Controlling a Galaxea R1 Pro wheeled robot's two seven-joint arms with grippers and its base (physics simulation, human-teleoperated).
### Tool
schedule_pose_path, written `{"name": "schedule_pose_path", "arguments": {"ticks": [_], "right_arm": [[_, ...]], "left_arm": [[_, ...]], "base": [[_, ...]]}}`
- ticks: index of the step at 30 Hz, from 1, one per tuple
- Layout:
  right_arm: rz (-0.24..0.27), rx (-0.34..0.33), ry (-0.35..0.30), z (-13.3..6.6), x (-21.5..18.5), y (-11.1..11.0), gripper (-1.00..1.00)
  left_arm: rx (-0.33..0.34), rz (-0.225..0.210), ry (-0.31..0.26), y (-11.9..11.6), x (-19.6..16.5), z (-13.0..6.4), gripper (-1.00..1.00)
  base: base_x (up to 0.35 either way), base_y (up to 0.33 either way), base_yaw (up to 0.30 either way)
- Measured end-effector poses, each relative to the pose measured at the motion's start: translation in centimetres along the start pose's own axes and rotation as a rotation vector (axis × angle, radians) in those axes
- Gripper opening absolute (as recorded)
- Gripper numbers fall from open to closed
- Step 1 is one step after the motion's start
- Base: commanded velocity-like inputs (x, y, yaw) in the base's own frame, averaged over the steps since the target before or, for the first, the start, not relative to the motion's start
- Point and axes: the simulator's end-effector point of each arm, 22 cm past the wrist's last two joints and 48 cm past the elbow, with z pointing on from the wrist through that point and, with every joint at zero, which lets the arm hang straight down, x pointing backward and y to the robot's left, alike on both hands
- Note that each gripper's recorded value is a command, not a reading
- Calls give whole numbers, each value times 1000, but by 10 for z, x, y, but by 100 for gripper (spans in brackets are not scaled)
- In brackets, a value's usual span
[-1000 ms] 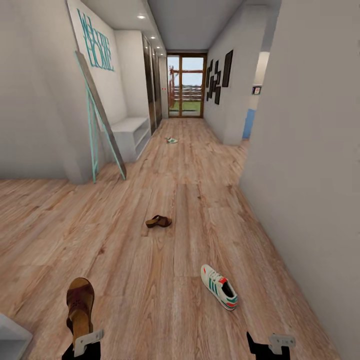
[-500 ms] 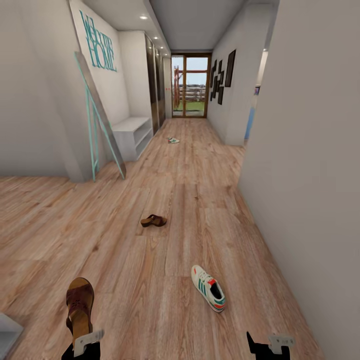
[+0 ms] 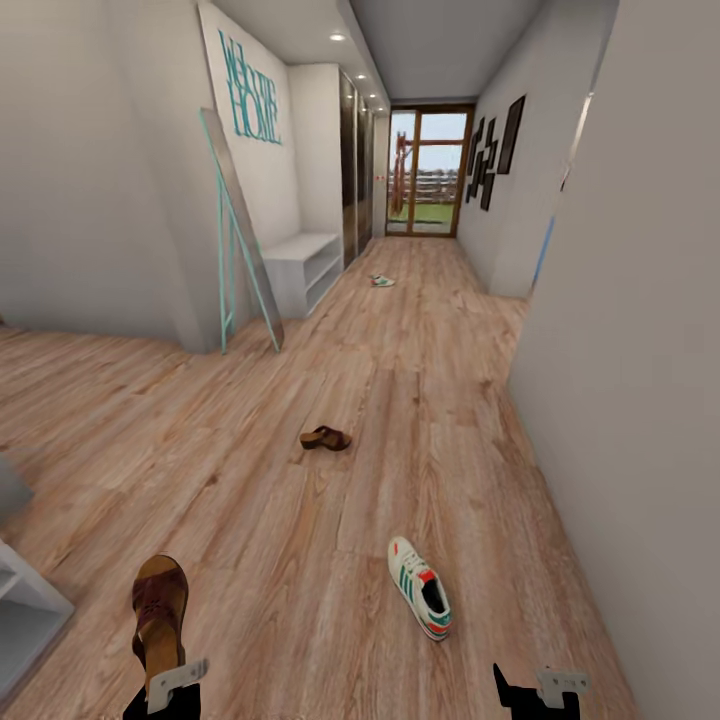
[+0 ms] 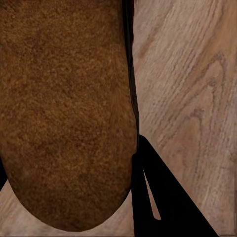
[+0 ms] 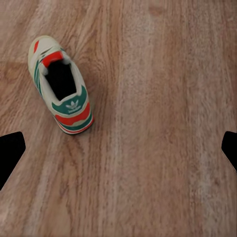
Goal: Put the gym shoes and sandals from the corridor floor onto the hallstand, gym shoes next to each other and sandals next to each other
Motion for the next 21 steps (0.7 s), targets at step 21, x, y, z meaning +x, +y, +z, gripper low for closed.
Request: {"name": "schedule_pose_path", "arguments": {"ticks": [21], "right_arm": [[1, -1, 2, 0, 1, 1, 100]], "left_arm": [[-2, -1, 0, 1, 0, 0, -100]], "base": [[1, -53, 278]]}}
